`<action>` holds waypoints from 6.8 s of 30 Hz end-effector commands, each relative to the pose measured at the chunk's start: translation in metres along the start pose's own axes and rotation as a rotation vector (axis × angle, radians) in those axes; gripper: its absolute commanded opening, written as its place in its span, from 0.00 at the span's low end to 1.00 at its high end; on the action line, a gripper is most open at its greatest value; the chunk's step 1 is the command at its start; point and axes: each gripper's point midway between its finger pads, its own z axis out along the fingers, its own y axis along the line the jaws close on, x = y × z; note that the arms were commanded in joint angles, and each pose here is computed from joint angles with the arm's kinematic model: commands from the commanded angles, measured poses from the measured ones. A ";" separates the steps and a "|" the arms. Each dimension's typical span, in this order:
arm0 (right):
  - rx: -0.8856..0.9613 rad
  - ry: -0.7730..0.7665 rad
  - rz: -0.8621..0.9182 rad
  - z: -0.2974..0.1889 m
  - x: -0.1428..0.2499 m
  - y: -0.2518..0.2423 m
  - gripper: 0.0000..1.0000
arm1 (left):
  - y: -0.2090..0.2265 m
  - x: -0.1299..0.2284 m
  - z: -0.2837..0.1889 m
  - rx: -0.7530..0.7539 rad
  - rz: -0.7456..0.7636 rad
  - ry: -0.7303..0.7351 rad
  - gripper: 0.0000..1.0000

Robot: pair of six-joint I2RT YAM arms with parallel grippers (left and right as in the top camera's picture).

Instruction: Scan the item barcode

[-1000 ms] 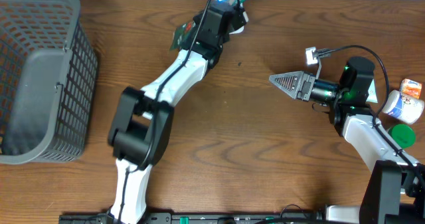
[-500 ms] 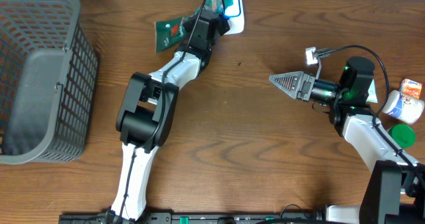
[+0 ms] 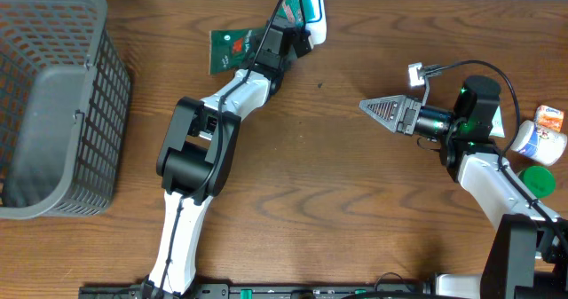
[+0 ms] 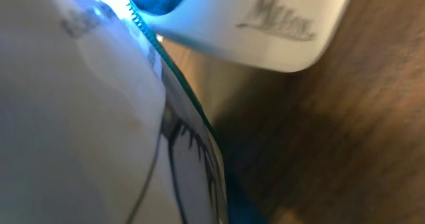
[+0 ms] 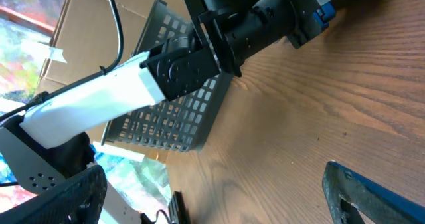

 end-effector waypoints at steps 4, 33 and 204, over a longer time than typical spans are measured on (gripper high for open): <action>-0.003 -0.009 -0.039 -0.003 -0.004 0.005 0.99 | 0.013 -0.023 -0.004 -0.048 -0.032 -0.071 0.08; -0.003 -0.009 -0.039 -0.003 -0.004 0.005 0.99 | 0.020 -0.035 -0.008 -0.103 0.043 -0.083 0.07; 1.084 -0.718 -0.605 -0.211 -0.002 0.202 0.99 | 0.152 0.122 -0.360 -0.103 -1.387 0.213 0.80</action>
